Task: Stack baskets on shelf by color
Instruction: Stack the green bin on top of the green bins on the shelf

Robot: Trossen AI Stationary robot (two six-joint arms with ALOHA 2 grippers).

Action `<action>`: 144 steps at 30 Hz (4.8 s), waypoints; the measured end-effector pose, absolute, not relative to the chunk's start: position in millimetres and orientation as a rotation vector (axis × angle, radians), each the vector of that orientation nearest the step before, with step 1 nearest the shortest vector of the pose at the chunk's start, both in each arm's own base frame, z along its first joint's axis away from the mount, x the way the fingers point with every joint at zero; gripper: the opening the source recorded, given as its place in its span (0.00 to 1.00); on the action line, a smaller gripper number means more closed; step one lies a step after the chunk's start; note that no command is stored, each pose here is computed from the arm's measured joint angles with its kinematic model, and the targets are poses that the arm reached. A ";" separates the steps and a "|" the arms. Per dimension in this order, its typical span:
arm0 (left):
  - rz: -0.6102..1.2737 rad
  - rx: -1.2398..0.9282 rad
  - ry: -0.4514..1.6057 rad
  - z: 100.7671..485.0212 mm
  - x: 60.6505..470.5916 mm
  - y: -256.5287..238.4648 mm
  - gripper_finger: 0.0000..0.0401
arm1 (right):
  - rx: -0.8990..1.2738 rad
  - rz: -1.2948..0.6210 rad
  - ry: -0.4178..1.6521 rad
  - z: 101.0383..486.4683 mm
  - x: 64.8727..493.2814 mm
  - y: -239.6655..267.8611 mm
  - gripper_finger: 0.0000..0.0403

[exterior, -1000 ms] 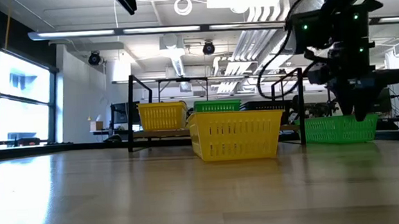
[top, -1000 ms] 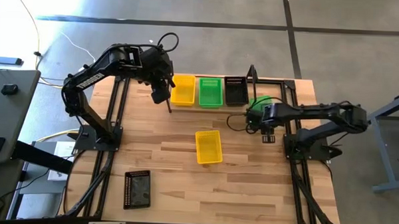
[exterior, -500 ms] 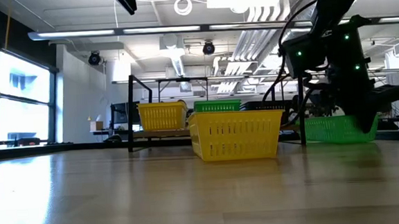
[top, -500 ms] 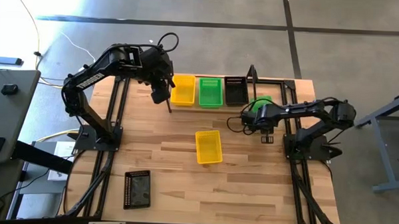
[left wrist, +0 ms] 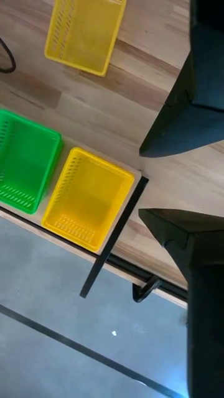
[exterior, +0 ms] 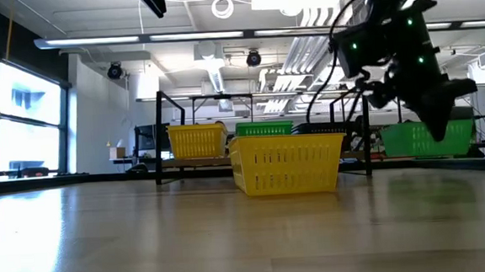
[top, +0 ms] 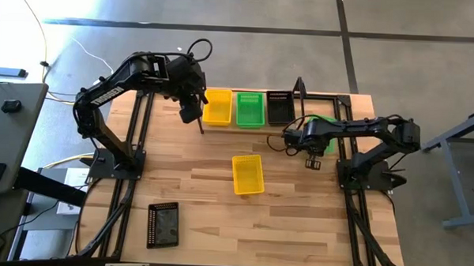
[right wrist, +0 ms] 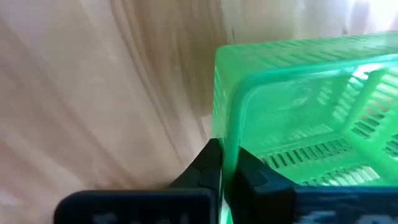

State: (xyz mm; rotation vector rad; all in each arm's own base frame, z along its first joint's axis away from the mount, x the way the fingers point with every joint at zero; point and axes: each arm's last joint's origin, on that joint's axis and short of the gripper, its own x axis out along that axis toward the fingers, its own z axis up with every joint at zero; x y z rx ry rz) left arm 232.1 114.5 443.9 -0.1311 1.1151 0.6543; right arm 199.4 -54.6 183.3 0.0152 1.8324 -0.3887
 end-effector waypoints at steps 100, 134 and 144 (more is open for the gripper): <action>0.652 -0.186 1.099 443.7 232.5 113.8 0.33 | -0.314 -0.331 1.278 262.7 391.2 -86.2 0.00; 0.645 -0.167 1.106 443.5 232.7 114.0 0.33 | -0.281 -0.393 1.316 252.7 390.5 -102.5 0.19; 0.645 -0.168 1.106 443.5 232.7 114.0 0.33 | -0.271 -0.368 1.298 263.6 393.4 -94.6 0.28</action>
